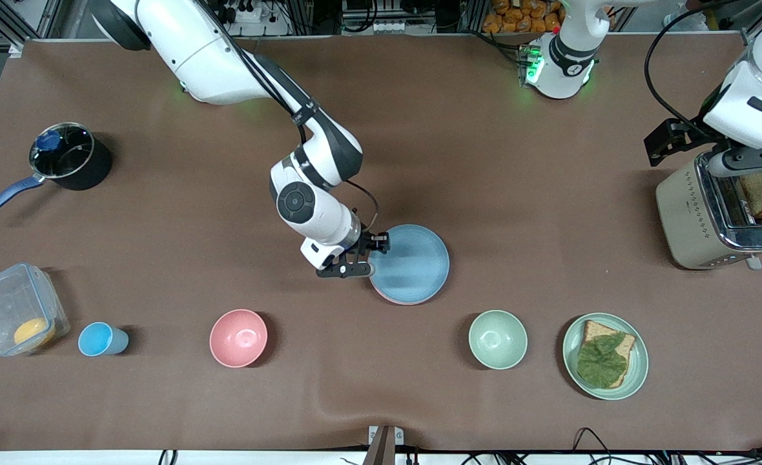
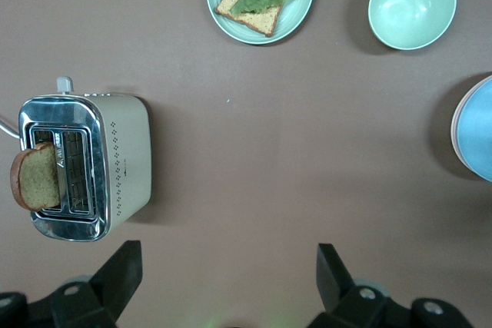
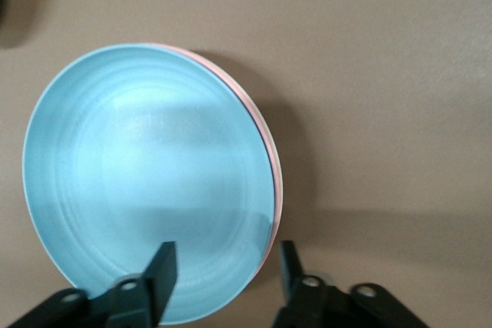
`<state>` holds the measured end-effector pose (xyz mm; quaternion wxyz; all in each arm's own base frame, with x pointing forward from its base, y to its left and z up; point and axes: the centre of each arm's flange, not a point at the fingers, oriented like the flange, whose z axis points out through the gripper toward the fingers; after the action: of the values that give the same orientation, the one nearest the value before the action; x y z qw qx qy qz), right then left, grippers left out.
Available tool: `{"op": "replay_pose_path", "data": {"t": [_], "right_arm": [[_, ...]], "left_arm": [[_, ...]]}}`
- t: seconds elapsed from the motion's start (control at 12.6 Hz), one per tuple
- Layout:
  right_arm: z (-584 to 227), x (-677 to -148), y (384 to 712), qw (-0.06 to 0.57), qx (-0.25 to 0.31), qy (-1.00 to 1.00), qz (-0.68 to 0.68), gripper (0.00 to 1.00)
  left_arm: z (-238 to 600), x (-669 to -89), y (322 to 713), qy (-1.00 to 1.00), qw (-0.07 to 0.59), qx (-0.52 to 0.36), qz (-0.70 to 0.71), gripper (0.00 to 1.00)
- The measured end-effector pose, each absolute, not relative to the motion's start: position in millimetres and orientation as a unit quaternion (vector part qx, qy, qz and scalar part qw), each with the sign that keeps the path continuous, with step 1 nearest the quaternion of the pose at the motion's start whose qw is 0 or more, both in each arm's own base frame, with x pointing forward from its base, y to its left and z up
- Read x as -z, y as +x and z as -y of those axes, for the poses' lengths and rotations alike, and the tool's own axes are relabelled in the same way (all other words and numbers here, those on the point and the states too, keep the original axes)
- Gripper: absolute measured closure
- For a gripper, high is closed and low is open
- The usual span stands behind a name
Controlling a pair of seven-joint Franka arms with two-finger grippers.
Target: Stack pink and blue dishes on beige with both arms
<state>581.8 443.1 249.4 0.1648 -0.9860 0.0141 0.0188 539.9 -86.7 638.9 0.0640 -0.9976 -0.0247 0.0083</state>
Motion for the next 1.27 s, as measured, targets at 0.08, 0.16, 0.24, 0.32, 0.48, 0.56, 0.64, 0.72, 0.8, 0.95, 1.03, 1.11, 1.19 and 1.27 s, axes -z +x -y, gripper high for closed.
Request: {"op": "replay_pose_path", "data": {"t": [0.08,0.16,0.24,0.32,0.48,0.56,0.64,0.72,0.8,0.95,1.03,1.11,1.19,1.27], "right_arm": [[-439,-256,589,0.167,-0.012,-0.986,-0.018,0.21],[-430,-265,599,0.169,-0.005,-0.985,-0.024,0.1],[-416,-276,612,0.166,-0.004,-0.986,-0.029,0.01],[-397,-291,623,0.159,-0.005,-0.987,-0.028,0.0],[-347,-329,642,0.135,-0.02,-0.991,-0.007,0.0],[-312,-348,650,0.122,-0.032,-0.992,0.013,0.0],[-254,-374,661,0.113,-0.048,-0.992,0.036,0.0],[-219,-390,665,0.102,-0.054,-0.992,0.049,0.0],[-183,-408,665,0.078,-0.061,-0.993,0.065,0.0],[-110,-447,656,0.055,-0.068,-0.992,0.089,0.0],[-75,-464,647,0.053,-0.07,-0.991,0.097,0.0],[-48,-481,634,0.052,-0.069,-0.991,0.098,0.0],[-32,-499,618,0.048,-0.064,-0.992,0.096,0.0],[-26,-517,604,0.041,-0.055,-0.993,0.095,0.0]], "left_arm": [[85,-639,540,-0.998,0.064,-0.009,0.026,0.0],[84,-639,540,-0.998,0.064,-0.009,0.028,0.0],[82,-639,540,-0.997,0.064,-0.01,0.029,0.0],[82,-638,540,-0.997,0.064,-0.01,0.029,0.0],[82,-639,540,-0.997,0.064,-0.01,0.029,0.0],[82,-639,540,-0.997,0.064,-0.01,0.029,0.0],[83,-639,540,-0.997,0.064,-0.009,0.028,0.0],[83,-640,540,-0.998,0.064,-0.009,0.028,0.0],[84,-640,540,-0.998,0.064,-0.009,0.028,0.0],[84,-639,540,-0.998,0.064,-0.009,0.027,0.0],[85,-639,540,-0.998,0.064,-0.009,0.026,0.0],[86,-639,540,-0.998,0.064,-0.01,0.025,0.0],[86,-639,540,-0.998,0.064,-0.01,0.025,0.0],[86,-638,540,-0.998,0.064,-0.01,0.026,0.0]]}}
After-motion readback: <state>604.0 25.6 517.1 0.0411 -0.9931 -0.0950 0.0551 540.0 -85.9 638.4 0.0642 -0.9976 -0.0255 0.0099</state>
